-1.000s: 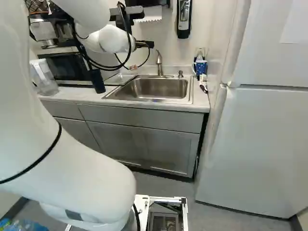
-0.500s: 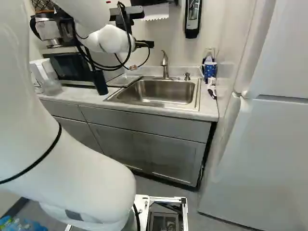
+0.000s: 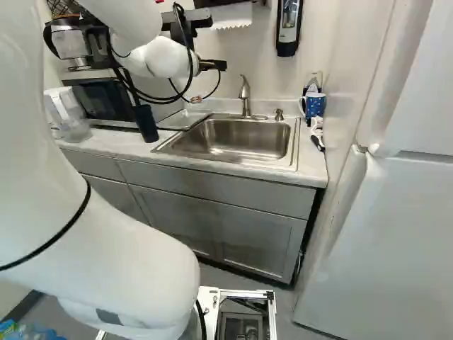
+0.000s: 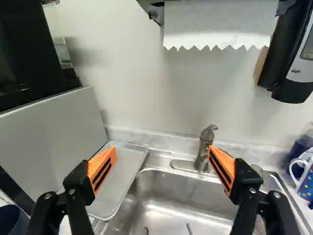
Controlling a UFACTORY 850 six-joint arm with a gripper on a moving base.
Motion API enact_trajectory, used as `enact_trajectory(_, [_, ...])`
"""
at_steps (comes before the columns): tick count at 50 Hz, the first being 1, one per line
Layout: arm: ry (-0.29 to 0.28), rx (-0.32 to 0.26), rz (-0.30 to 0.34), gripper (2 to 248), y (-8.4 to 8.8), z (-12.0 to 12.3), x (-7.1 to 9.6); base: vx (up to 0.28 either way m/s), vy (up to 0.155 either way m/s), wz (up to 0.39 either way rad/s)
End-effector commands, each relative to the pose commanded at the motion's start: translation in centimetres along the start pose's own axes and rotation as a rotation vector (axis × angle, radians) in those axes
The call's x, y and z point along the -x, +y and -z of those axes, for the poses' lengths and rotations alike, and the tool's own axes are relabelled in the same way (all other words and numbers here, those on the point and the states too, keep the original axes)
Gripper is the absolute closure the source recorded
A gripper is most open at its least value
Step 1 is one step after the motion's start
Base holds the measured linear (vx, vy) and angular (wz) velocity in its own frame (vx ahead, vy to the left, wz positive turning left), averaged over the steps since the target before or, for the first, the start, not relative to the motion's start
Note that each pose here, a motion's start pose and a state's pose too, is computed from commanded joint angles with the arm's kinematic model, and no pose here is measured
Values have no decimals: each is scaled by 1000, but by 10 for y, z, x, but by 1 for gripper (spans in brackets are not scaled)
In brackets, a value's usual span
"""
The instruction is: Rinse the cup and place it in the tray
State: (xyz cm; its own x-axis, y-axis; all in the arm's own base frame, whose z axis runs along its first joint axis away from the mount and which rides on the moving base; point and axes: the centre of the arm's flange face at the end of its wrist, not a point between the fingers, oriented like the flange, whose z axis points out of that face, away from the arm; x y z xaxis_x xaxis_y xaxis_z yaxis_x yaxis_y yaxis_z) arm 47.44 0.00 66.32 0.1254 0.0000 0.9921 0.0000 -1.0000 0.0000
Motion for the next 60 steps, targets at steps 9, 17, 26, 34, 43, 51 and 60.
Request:
enact_trajectory(9, [-2,0,0,3,0,-5,-1,29,0,1])
enact_trajectory(17, [-16,2,0,3,1,-10,0,0,0,0])
enact_trajectory(26, [-45,12,-2,3,6,-19,1,-3,0,-1])
enact_trajectory(34, [-75,22,-4,3,11,-29,2,0,0,0])
enact_trajectory(43, [-110,33,-6,3,17,-43,3,0,0,0])
enact_trajectory(51, [-141,43,-8,3,23,-55,4,0,0,0])
enact_trajectory(60, [-174,51,-11,3,29,-70,5,0,0,0])
